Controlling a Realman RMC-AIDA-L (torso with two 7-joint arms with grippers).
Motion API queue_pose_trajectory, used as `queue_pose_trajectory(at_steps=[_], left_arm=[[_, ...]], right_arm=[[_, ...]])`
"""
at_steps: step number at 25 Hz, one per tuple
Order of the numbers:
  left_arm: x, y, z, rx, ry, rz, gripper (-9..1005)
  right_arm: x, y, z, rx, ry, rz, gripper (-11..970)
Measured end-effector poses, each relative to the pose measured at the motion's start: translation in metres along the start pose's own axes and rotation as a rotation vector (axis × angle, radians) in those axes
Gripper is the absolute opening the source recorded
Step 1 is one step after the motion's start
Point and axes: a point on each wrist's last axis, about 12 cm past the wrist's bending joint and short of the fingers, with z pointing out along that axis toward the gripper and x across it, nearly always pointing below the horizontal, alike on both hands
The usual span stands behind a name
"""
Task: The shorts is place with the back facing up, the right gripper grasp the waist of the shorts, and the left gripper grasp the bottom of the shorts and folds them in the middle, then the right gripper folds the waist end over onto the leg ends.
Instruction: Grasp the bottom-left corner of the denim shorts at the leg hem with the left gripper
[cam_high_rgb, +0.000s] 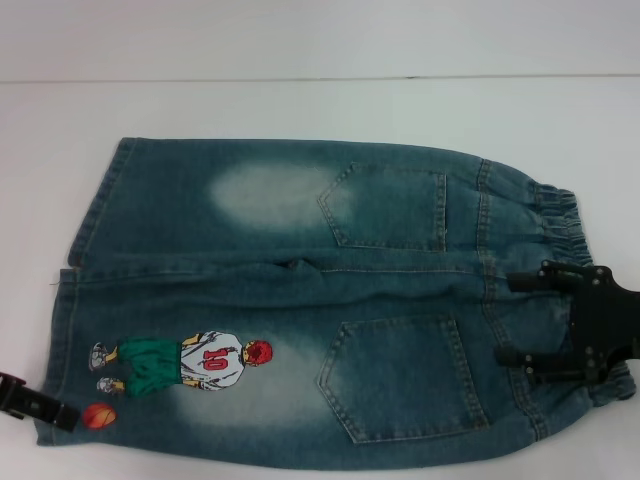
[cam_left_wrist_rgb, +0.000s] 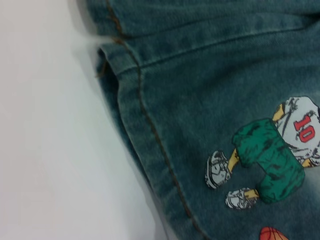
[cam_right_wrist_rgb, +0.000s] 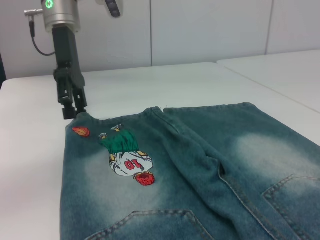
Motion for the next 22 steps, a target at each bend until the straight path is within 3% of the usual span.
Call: queue_pose_trajectory(at_steps=[6, 22], left_arm=[[-0.0026, 0.0008, 0.0041, 0.01, -0.007, -0.006, 876], [-0.0064, 0.001, 0.0053, 0.038, -0.006, -0.039, 366]], right_arm=[[0.0029, 0.0022, -0.0018, 0.004, 0.0, 0.009, 897], [0.007, 0.0046, -0.0046, 0.019, -0.004, 0.013, 894]])
